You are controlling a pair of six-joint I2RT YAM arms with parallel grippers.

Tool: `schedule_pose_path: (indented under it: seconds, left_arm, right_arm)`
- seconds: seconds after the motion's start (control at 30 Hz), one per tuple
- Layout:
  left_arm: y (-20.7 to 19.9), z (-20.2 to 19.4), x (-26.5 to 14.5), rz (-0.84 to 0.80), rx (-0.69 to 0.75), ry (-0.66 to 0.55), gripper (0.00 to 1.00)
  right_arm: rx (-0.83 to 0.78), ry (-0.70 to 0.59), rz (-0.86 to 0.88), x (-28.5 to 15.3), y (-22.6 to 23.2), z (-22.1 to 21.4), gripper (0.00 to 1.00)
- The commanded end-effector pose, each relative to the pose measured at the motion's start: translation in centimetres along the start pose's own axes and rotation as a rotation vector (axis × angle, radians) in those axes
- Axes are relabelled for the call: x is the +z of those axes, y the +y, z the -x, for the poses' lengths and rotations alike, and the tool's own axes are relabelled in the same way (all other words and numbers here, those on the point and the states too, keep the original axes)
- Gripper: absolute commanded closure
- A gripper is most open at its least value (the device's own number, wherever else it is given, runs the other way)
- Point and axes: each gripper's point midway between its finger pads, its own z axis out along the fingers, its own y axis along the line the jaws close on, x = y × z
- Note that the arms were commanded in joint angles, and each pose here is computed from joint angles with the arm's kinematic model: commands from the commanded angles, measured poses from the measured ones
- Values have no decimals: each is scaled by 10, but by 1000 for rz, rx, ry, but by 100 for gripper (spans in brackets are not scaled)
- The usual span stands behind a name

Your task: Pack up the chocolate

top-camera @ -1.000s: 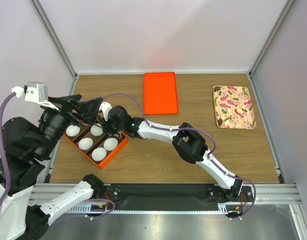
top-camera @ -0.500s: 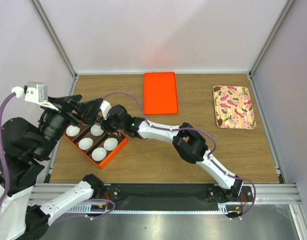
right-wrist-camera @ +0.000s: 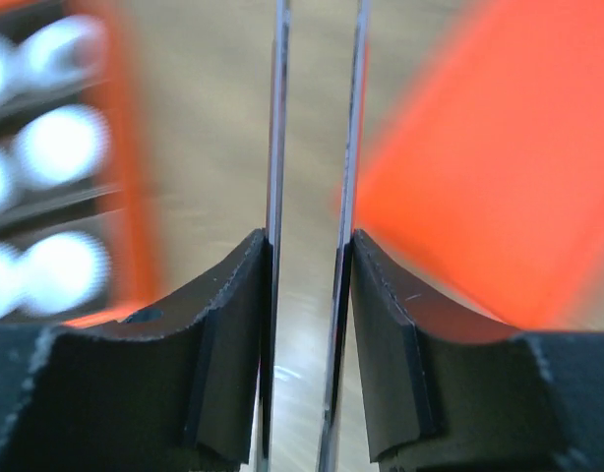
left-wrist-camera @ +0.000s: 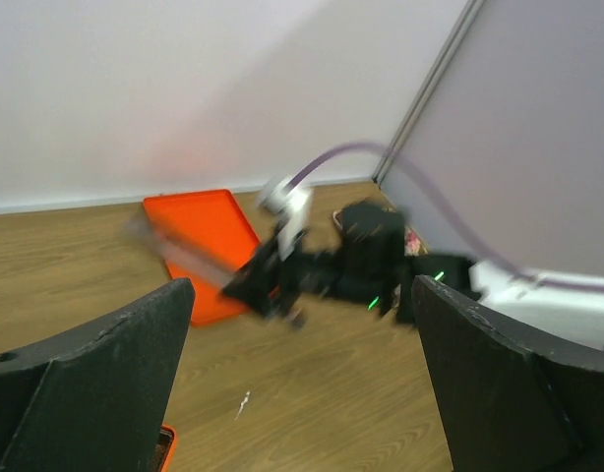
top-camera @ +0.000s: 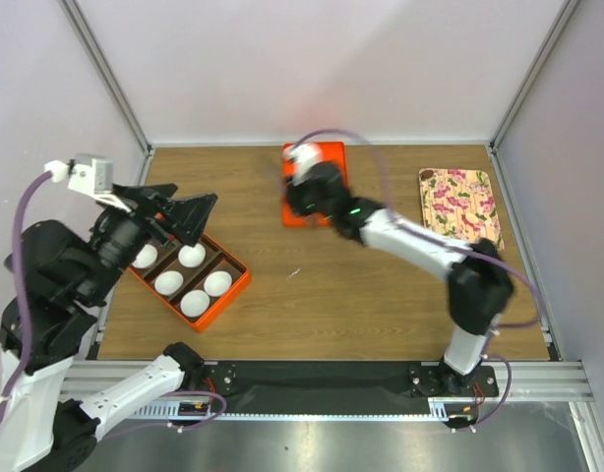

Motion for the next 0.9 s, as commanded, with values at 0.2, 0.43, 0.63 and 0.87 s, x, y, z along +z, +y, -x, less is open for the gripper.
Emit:
schedule_pose_path:
  seconds: [0.2,0.43,0.63,0.87]
  left_arm:
    - [-5,-54,41,-50,-7,118,0]
    - [0,-84,52,-46,-11,191,0]
    - [4,-100,51,-38,-13,218,0]
    - [8,-109,52,-33,-10,229,0]
  right_arm:
    - [307,96,-606,-175,-238,-2,55]
    - [543,266,-961,-271,-318,-75,55]
    - [681,274,-1000,-293,-335,-117,52]
    - [782,300,-1055,-305,-348,-155,50]
